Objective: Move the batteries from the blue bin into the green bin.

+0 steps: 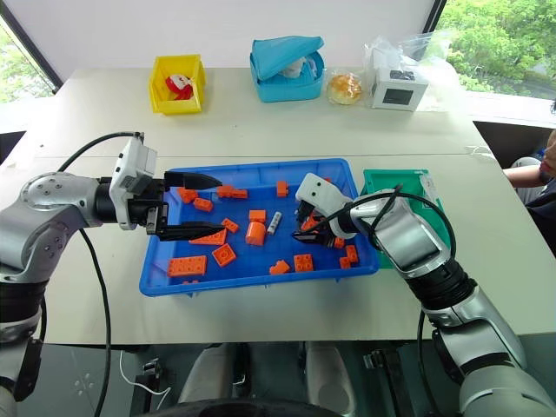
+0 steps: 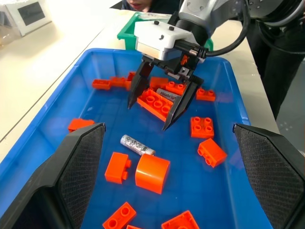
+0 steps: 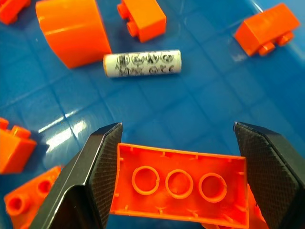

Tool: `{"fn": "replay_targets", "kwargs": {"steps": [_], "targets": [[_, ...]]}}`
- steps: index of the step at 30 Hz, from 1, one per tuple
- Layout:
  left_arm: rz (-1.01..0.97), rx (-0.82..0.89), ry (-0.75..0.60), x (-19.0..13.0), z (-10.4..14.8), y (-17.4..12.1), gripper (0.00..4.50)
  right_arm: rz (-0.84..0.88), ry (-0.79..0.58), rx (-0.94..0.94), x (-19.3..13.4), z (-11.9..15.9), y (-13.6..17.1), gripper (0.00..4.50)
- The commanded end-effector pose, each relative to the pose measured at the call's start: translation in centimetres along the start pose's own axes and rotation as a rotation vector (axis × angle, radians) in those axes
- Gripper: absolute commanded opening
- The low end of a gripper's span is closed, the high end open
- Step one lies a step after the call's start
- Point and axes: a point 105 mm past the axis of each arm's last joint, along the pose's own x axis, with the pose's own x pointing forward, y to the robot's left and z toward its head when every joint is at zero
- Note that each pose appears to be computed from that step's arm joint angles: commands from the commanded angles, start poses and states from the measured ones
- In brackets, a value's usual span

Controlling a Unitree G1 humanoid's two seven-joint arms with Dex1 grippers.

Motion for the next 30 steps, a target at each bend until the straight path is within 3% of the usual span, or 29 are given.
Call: {"fn": "replay_targets", "kwargs": {"steps": [1,10,22,25,26,28,30], "targets": [[-0.003,0.043,-0.008,-0.1,0.8,0.0,4.50,-0.009,-0.049,-0.052,0.1,1.8,-0.2,4.48],[0.019,0.048,0.008,-0.7,0.9,0.0,4.50,0.061,-0.109,-0.056,1.3,4.3,0.9,4.48],[0.035,0.045,0.012,-1.0,1.1,-0.1,4.50,0.090,-0.078,-0.003,4.4,3.0,1.0,4.48],[0.032,0.044,0.011,-1.0,1.0,-0.2,4.50,0.092,-0.081,-0.003,4.6,2.9,1.2,3.61],[0.024,0.042,0.008,-0.8,1.0,-0.3,4.50,0.093,-0.089,-0.006,4.3,3.1,1.2,3.08],[0.007,0.039,0.001,-0.6,0.9,-0.5,4.50,0.086,-0.105,-0.012,3.5,3.5,1.1,2.70],[-0.013,0.030,-0.008,-0.4,0.7,-0.8,4.50,0.072,-0.131,0.000,2.2,4.1,0.8,2.70]]}}
